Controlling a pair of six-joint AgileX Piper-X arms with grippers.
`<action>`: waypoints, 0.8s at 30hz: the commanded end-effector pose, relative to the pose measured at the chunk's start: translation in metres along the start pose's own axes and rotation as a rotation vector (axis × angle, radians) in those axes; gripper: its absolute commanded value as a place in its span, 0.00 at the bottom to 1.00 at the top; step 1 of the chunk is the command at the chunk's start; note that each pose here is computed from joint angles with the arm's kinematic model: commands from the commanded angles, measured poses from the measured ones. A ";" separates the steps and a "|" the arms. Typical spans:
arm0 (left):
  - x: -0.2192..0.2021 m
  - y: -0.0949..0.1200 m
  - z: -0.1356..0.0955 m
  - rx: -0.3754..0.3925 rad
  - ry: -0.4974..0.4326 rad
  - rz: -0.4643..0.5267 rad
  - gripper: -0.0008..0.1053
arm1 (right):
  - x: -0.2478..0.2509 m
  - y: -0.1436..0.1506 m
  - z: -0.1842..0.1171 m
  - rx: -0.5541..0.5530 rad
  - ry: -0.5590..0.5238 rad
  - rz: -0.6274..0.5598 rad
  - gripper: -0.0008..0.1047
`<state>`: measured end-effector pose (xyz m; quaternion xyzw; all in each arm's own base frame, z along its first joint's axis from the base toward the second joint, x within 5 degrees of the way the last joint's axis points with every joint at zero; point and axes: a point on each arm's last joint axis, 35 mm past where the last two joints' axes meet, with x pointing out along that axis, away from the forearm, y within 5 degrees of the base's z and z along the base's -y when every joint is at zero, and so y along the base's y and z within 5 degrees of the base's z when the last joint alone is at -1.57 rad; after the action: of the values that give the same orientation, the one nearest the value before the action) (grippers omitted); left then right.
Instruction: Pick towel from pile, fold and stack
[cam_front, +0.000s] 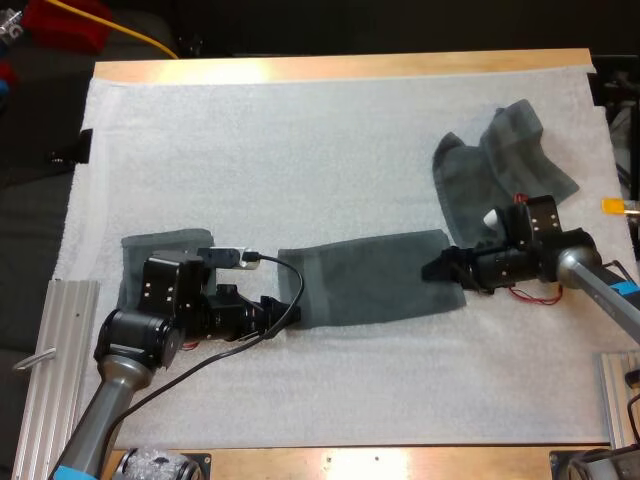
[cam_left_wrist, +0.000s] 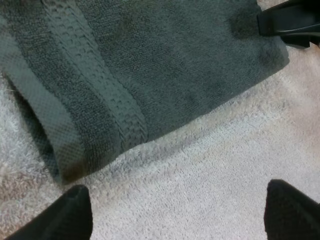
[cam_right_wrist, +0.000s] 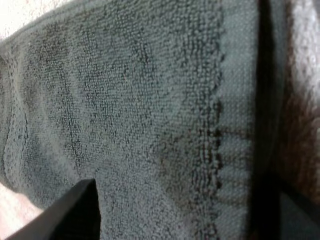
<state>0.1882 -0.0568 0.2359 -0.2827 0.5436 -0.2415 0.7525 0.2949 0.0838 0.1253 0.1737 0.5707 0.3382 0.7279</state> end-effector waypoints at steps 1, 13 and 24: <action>-0.002 -0.002 0.000 0.012 -0.005 -0.015 0.66 | -0.001 0.002 0.002 0.006 -0.005 -0.002 0.59; -0.002 -0.002 0.000 0.012 -0.001 -0.023 0.66 | -0.001 -0.002 -0.002 0.036 0.026 -0.084 0.05; -0.002 -0.002 0.000 0.012 -0.001 -0.023 0.66 | -0.008 -0.002 -0.014 0.024 0.116 -0.223 0.01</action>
<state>0.1880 -0.0572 0.2361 -0.2853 0.5440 -0.2468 0.7495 0.2821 0.0762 0.1211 0.1219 0.6280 0.2673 0.7207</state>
